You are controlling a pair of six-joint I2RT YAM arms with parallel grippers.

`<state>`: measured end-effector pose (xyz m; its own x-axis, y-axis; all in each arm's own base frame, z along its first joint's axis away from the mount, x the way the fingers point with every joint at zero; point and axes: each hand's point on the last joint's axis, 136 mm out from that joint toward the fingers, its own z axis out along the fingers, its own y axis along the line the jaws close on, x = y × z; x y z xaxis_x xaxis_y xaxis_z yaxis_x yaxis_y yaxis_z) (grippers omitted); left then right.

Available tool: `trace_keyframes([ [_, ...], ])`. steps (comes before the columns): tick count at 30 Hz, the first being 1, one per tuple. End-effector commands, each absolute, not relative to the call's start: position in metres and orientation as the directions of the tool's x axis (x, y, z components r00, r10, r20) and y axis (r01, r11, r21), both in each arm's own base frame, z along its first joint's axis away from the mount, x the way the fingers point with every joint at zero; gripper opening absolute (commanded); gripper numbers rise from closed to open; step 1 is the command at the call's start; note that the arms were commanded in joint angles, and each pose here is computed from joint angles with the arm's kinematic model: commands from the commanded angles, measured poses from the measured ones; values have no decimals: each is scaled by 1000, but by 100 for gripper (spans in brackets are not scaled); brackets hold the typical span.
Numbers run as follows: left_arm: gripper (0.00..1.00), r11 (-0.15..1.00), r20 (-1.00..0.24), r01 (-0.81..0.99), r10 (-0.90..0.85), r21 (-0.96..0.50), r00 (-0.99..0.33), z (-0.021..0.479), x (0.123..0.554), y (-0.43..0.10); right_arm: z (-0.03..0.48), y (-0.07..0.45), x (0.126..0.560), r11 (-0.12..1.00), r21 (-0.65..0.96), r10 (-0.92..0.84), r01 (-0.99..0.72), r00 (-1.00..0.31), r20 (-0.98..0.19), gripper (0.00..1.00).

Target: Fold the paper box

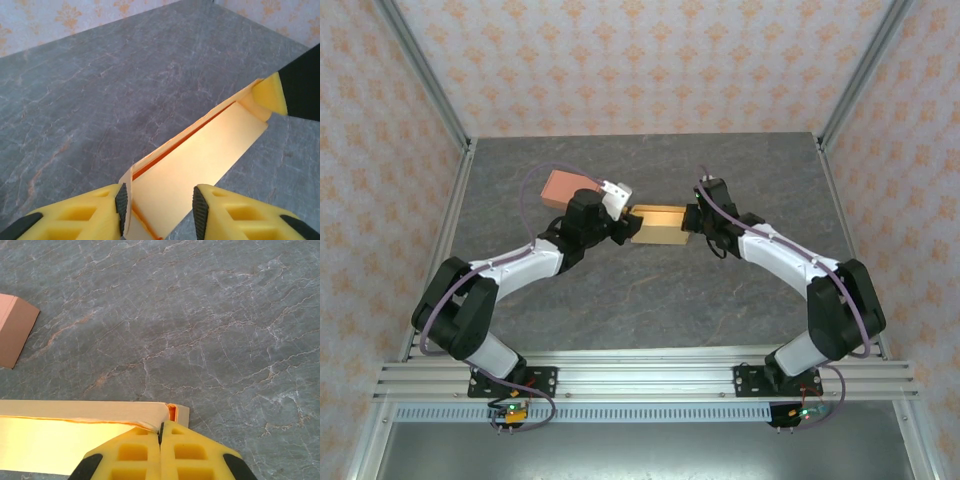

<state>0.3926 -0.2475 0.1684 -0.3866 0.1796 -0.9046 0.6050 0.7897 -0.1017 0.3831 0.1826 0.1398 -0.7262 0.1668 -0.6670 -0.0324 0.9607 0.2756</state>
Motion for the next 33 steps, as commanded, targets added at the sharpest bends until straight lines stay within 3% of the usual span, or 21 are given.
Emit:
trace_keyframes([
  [1, 34, 824, -916, 556, 134, -109, -378, 181, 409, -245, 118, 173, 373, 972, 232, 180, 45, -776, -605, 0],
  [7, 15, 807, -896, 561, 98, -183, -433, 177, 412, -257, 118, 176, 374, 978, 203, 165, 52, -788, -594, 0],
  [12, 14, 801, -892, 569, 103, -188, -440, 173, 413, -259, 120, 183, 374, 980, 196, 153, 42, -789, -595, 0],
  [16, 0, 780, -877, 601, 156, -172, -454, 164, 415, -263, 119, 186, 374, 980, 193, 151, 42, -791, -592, 0],
  [19, 2, 772, -866, 605, 155, -194, -476, 159, 418, -263, 119, 187, 374, 980, 193, 150, 42, -795, -588, 0],
  [23, 18, 782, -860, 593, 158, -191, -486, 159, 420, -258, 122, 186, 375, 981, 190, 150, 44, -792, -591, 0],
  [31, 11, 789, -856, 592, 182, -168, -484, 161, 420, -238, 119, 187, 376, 982, 184, 143, 41, -797, -587, 0],
  [33, 16, 783, -859, 602, 191, -159, -475, 163, 421, -235, 119, 187, 376, 982, 182, 140, 39, -799, -585, 0],
])
